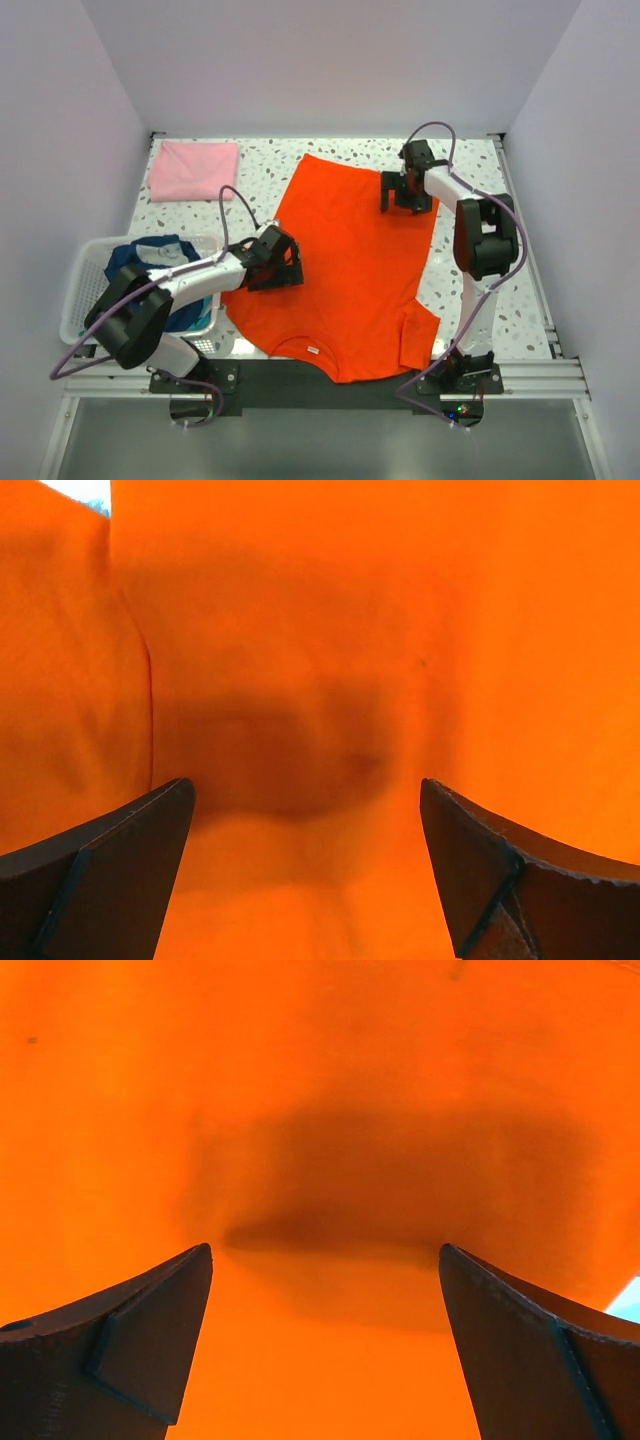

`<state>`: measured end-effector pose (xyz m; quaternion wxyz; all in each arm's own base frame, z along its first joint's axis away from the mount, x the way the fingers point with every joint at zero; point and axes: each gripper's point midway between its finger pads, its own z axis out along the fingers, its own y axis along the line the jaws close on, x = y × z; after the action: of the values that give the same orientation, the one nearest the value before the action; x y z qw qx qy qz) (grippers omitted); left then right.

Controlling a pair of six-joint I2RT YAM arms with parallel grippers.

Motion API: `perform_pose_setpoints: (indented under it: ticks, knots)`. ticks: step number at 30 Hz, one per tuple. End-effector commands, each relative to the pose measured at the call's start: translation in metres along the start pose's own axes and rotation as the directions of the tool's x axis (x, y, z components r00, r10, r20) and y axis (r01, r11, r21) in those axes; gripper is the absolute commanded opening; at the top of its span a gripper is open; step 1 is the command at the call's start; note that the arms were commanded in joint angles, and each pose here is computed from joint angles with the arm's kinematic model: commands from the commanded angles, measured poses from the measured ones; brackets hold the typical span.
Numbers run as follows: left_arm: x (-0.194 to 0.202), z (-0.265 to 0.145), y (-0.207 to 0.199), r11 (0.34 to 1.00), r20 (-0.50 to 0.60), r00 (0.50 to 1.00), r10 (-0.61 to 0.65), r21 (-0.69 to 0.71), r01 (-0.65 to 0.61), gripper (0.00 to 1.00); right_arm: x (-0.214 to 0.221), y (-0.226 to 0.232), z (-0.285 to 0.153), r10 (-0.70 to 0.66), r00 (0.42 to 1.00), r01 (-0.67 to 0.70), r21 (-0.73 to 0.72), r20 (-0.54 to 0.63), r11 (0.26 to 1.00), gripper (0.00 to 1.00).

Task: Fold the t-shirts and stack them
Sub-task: Flatten the tshirt out

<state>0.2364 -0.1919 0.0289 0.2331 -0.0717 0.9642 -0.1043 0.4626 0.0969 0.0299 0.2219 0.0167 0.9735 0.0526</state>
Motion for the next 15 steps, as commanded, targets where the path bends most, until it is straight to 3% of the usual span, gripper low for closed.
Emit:
perform_pose_setpoints:
  ticks: [1, 7, 10, 11, 13, 14, 15]
  knots:
    - [-0.02, 0.016, -0.005, 0.998, 0.035, 0.999, -0.015, -0.062, 0.017, 1.0, 0.001, -0.033, 0.006, 0.062, 0.998, -0.06, 0.068, -0.023, 0.996, 0.99]
    - [-0.05, 0.051, -0.004, 0.993, 0.009, 1.0, 0.004, -0.117, -0.003, 1.0, 0.021, -0.083, 0.009, 0.191, 0.98, -0.184, 0.109, -0.055, 0.977, 0.99]
    - [-0.088, 0.072, -0.011, 0.996, 0.008, 1.0, 0.001, -0.095, 0.0, 1.0, 0.042, -0.099, 0.004, 0.253, 0.963, -0.239, 0.138, -0.094, 0.961, 0.99]
    - [-0.117, 0.073, -0.028, 0.998, 0.056, 0.998, -0.002, -0.055, 0.005, 1.0, 0.048, -0.103, 0.002, 0.277, 0.956, -0.261, 0.145, -0.097, 0.954, 0.99]
    - [-0.133, 0.102, -0.029, 0.998, 0.029, 0.999, 0.021, -0.062, -0.019, 1.0, 0.07, -0.104, 0.0, 0.307, 0.943, -0.286, 0.16, -0.126, 0.945, 0.99]
    - [-0.167, 0.097, -0.049, 0.999, 0.064, 0.998, 0.025, -0.039, -0.023, 1.0, 0.071, -0.103, -0.009, 0.329, 0.938, -0.31, 0.162, -0.107, 0.937, 0.99]
    - [-0.162, 0.125, -0.047, 0.997, 0.02, 0.999, 0.041, -0.07, -0.039, 1.0, 0.092, -0.106, -0.009, 0.346, 0.929, -0.318, 0.19, -0.134, 0.929, 0.99]
